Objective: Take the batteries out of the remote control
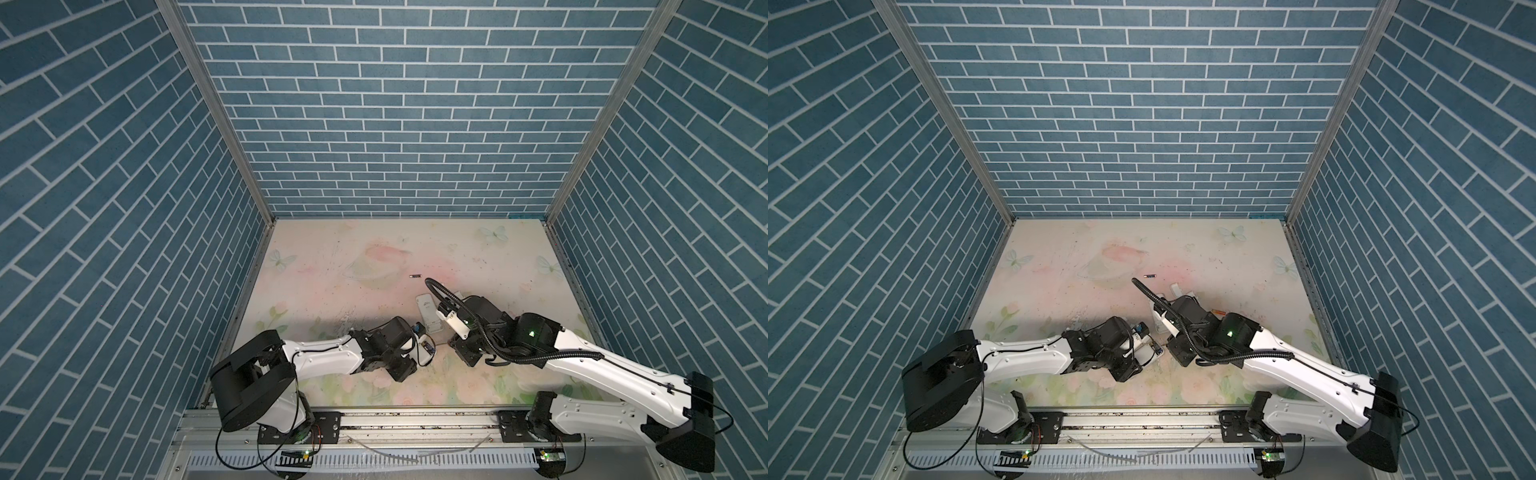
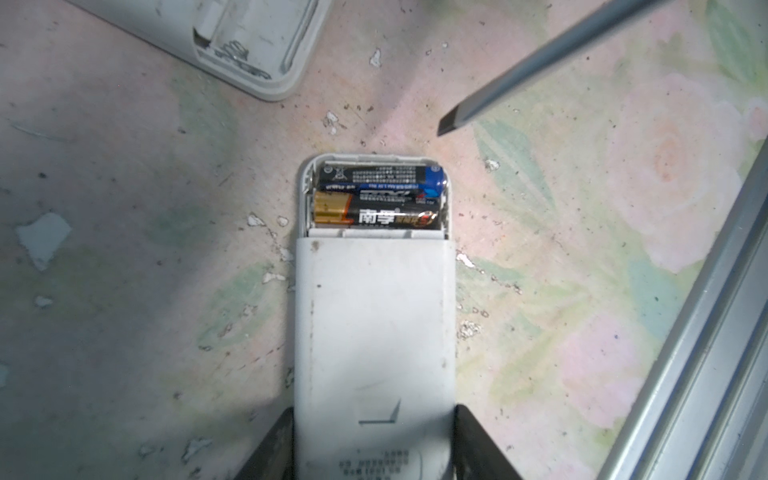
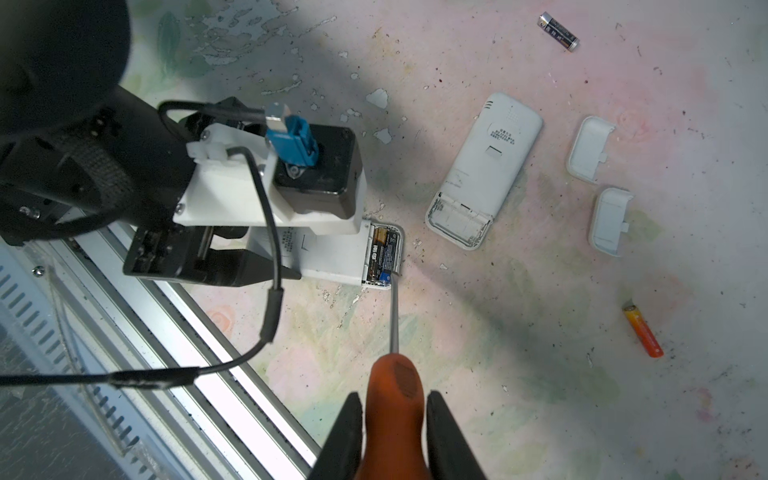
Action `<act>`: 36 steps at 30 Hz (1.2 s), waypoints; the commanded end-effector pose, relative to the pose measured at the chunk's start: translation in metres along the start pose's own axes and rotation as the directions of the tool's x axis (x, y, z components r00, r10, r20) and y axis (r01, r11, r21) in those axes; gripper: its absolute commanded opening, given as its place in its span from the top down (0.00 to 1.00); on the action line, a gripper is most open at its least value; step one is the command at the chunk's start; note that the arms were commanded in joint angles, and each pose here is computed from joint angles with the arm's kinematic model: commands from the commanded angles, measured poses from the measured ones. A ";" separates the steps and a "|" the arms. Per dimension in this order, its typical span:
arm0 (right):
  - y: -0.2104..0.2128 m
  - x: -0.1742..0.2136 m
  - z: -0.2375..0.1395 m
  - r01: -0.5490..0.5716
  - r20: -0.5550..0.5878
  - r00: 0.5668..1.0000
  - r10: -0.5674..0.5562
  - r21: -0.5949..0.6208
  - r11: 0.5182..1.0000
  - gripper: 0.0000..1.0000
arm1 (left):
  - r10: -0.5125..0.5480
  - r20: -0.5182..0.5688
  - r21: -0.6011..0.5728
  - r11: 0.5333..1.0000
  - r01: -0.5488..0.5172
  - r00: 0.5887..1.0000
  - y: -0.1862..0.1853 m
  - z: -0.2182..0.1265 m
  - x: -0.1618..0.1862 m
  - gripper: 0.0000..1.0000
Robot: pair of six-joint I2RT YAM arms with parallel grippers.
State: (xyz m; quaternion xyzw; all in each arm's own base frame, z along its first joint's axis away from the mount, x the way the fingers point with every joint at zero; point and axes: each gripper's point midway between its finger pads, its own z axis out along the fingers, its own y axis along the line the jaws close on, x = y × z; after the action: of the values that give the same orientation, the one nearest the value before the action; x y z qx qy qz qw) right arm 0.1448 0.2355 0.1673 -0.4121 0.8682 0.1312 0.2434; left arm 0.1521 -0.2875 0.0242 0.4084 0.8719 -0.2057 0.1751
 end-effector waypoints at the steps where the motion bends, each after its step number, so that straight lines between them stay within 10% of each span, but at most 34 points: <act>1: 0.003 -0.004 -0.005 -0.026 0.000 1.000 0.026 -0.015 1.000 1.00 | 0.007 -0.026 0.005 1.000 -0.007 1.000 -0.003 0.001 0.006 0.58; 36: 0.007 0.020 0.013 -0.055 -0.084 0.995 0.051 -0.039 0.998 1.00 | 0.005 -0.025 0.005 1.000 -0.005 1.000 -0.002 0.001 0.006 0.58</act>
State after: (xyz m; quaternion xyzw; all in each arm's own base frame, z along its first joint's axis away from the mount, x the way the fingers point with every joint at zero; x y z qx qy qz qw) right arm 0.1356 0.2346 0.1564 -0.4058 0.8785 0.1391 0.2102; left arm 0.1519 -0.2876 0.0242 0.4086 0.8718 -0.2058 0.1750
